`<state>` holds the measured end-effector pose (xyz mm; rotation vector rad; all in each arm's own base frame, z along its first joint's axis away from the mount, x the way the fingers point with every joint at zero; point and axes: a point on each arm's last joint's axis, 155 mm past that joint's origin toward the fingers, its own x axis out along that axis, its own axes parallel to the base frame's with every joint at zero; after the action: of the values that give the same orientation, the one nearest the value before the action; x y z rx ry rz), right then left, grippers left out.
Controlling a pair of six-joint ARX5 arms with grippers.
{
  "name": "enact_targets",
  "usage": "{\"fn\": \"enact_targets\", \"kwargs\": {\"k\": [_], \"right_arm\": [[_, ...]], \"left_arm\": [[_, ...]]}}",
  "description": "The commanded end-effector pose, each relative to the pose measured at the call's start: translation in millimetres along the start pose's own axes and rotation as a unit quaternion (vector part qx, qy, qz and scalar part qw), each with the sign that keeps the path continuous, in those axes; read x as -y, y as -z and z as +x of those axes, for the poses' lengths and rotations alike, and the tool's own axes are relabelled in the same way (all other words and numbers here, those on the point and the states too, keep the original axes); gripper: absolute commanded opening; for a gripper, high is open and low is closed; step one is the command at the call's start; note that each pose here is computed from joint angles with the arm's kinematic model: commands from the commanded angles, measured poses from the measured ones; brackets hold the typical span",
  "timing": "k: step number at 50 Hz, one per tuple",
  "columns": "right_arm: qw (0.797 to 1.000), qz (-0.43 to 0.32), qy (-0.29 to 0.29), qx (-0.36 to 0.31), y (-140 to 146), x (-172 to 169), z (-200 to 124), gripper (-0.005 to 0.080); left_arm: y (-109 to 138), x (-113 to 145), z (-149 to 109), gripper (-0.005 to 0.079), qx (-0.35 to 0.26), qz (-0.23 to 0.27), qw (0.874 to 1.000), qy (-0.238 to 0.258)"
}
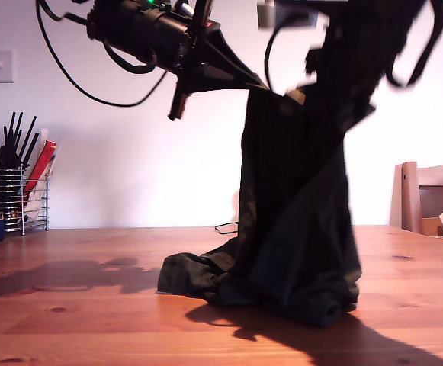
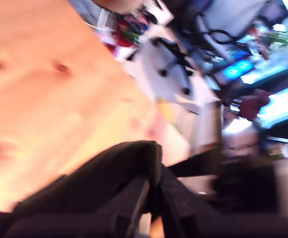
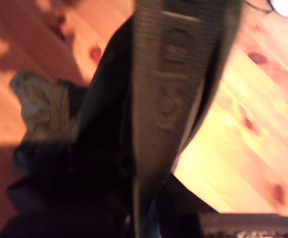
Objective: Fold the underwear in front of you. After folding it, place it to the left side.
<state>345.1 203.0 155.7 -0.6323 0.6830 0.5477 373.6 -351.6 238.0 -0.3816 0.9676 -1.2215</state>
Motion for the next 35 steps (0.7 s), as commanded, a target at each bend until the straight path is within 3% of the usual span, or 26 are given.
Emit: {"fn": "enact_targets", "kwargs": {"k": [1, 15, 27, 30, 35], "right_arm": [[1.000, -0.008, 0.006, 0.008, -10, 8, -10, -0.0013], [0.999, -0.024, 0.031, 0.037, -41, 40, -32, -0.0013], [0.999, -0.013, 0.023, 0.041, -41, 43, -33, -0.0009], [0.999, -0.008, 0.014, 0.045, -43, 40, -33, 0.0036], [0.998, 0.001, -0.007, 0.056, -47, 33, -33, 0.0191]], "left_arm": [[-12, 12, -11, -0.0021, 0.019, 0.028, 0.999, -0.003], [-25, 18, -19, -0.0021, 0.037, 0.057, 0.998, -0.013], [-34, 28, -35, -0.0021, 0.055, 0.078, 0.995, -0.016], [-35, 31, -36, -0.0021, 0.056, 0.081, 0.995, -0.010], [-37, 42, -38, -0.0021, 0.058, 0.087, 0.995, 0.005]]}}
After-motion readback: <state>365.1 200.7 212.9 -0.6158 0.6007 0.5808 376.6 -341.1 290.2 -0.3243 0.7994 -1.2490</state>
